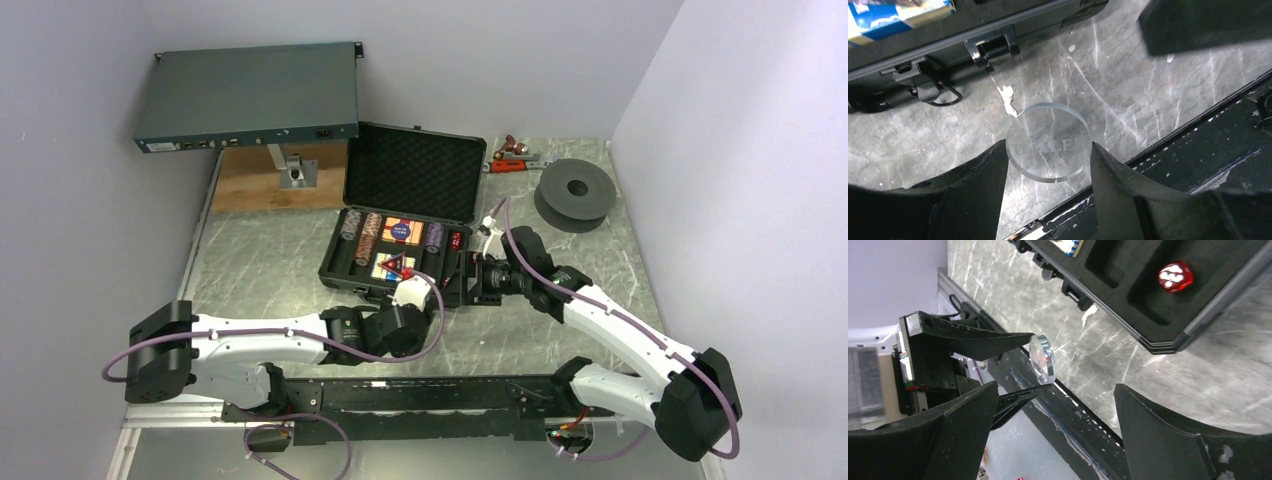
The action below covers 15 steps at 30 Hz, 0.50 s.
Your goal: Pack up texas hold em set
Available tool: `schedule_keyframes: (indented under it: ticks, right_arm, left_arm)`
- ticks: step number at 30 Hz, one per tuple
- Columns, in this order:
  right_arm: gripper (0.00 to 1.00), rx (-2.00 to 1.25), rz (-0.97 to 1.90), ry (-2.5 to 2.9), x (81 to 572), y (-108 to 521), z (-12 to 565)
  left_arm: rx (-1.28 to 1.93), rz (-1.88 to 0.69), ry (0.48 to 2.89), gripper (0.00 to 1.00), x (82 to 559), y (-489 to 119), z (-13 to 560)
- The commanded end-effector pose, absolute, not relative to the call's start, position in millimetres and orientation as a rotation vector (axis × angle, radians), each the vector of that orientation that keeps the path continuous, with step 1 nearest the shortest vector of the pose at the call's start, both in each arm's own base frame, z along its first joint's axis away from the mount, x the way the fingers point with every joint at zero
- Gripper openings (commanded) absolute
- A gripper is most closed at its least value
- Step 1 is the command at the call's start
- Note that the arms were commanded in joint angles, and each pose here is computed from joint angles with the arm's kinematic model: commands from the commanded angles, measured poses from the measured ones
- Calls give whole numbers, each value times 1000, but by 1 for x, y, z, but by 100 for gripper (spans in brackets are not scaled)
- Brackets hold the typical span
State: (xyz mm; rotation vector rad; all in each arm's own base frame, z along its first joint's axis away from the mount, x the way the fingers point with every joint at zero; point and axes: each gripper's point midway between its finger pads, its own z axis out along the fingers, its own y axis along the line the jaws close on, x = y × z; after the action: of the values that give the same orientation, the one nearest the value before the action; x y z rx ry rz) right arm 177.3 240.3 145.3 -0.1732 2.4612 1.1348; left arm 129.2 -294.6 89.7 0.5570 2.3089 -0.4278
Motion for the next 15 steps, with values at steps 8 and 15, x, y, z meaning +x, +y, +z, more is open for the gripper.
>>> schedule_keyframes:
  ticks: [8,15]
  right_arm:
    - [78,-343,1360,2465,152,277,148]
    - [70,-355,1354,2492,149,281,140]
  left_arm:
    - [623,-517,2125,0,141,-323,134]
    - [671,-577,2067,0,134,-331,146]
